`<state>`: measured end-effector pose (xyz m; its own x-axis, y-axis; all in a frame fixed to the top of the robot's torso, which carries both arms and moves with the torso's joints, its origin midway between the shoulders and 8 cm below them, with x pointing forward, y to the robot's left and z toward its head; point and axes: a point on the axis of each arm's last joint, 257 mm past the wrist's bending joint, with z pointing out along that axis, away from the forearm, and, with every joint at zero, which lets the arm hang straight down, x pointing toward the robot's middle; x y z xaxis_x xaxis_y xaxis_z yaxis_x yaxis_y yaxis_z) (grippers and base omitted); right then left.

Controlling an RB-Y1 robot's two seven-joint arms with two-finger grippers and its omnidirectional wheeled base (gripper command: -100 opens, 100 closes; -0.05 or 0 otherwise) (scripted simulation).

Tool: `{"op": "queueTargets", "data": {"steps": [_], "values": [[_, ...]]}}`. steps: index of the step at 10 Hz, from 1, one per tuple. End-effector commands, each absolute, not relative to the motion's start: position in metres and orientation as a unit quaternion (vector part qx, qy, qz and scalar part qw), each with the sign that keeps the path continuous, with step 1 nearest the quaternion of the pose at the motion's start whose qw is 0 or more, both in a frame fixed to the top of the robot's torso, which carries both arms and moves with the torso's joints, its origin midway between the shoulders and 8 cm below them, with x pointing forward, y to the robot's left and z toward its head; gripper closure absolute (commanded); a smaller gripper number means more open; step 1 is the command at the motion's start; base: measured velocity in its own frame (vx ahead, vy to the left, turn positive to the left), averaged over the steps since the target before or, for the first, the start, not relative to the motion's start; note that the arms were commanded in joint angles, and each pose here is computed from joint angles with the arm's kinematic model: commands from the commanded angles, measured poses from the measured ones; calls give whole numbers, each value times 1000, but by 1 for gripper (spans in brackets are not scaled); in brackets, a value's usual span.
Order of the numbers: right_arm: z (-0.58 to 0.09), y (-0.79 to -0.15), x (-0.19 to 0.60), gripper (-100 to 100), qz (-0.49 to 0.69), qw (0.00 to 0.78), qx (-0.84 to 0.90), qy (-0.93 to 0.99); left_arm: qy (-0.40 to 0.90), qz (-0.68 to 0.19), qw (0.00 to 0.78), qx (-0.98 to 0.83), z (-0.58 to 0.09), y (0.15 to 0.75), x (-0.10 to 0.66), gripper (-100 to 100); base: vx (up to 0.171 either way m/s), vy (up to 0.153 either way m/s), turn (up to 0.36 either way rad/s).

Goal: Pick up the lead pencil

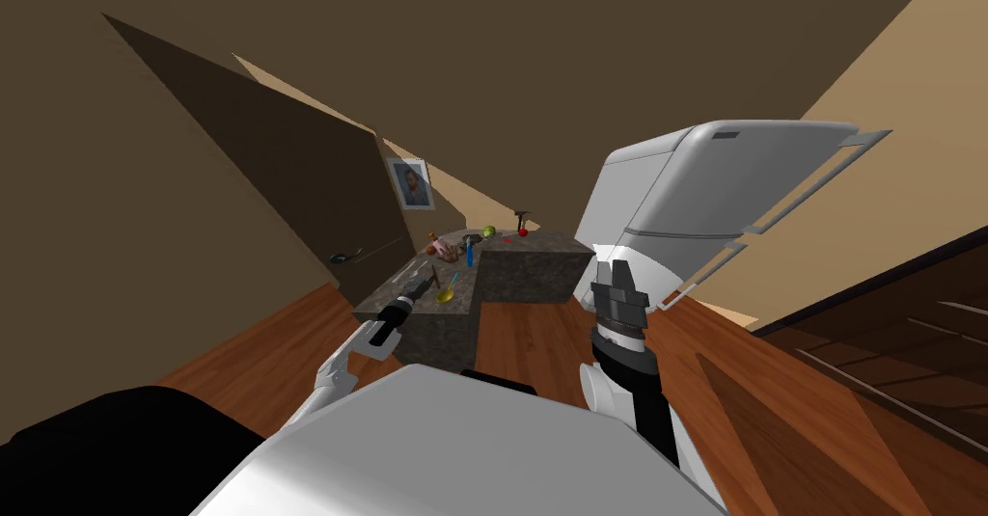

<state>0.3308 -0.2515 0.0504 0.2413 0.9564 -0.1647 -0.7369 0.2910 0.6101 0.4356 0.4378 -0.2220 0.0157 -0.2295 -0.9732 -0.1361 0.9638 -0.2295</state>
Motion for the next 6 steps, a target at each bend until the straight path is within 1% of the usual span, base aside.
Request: {"op": "queueTargets", "data": {"steps": [1,2,3,4,5,6], "values": [[50,-251,331,0,557,759,209,262,713,0,691,-120,-231,456,435,-100,60,-118,-48],[50,-251,331,0,557,760,209,262,725,35,679,-110,-239,475,434,-100,45,-127,-73],[50,-251,331,0,557,760,209,262,729,50,674,-106,-242,483,433,-100,50,-128,-59],[50,-251,331,0,557,760,209,262,735,73,666,-99,-246,496,432,-100,37,-108,51],[50,-251,331,0,557,760,209,262,738,83,663,-96,-247,502,432,-100,23,-85,24],[50,-251,331,0,557,760,209,262,736,74,666,-98,-245,496,433,-100,7,-32,10]]}}
